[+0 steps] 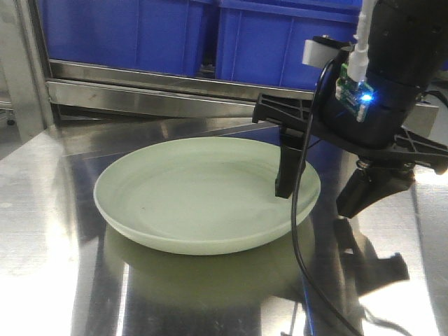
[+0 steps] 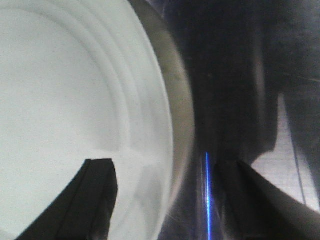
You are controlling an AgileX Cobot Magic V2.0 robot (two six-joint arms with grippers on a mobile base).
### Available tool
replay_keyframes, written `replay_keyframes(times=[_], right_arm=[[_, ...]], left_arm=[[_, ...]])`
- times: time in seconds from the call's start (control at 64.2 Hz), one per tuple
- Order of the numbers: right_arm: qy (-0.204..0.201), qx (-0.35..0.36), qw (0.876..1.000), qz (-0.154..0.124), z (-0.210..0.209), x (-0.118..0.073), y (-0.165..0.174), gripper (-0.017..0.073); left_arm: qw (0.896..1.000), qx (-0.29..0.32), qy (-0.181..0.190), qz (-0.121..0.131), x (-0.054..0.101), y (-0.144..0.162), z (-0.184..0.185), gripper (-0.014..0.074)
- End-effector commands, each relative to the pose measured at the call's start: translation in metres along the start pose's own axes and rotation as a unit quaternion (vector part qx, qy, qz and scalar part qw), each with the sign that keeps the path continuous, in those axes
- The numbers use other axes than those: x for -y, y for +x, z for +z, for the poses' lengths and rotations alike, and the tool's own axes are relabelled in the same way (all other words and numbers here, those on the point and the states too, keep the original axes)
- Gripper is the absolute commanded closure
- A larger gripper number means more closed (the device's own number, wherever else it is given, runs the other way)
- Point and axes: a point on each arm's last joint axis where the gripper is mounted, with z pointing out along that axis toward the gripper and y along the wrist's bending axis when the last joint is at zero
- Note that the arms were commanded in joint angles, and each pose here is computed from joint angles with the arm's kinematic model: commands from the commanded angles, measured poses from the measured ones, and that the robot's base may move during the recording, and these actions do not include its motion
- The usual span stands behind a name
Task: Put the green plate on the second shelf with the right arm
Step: 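Move the right gripper down onto the pale green plate's rim and close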
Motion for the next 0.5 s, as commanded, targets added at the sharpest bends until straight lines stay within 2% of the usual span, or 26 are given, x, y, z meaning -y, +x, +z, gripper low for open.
replay_keyframes(times=[0.0,0.093,0.234,0.483], right_arm=[[-0.042,0.048,0.998,-0.006,-0.0181,-0.0138,-0.0111,0.0048],[-0.044,0.050,0.998,-0.007,-0.0182,-0.0144,-0.0113,0.0113],[-0.040,0.045,0.998,-0.007,-0.0154,-0.0137,-0.0108,0.0286],[-0.036,0.048,0.998,-0.013,-0.0137,-0.0126,-0.0120,0.0489]], left_arm=[[0.999,0.033,0.000,-0.003,-0.0001,0.0045,-0.0005,0.0463],[0.999,0.033,0.000,-0.003,-0.0001,0.0045,-0.0005,0.0463],[0.999,0.033,0.000,-0.003,-0.0001,0.0045,-0.0005,0.0463],[0.999,0.033,0.000,-0.003,-0.0001,0.0045,-0.0005,0.0463]])
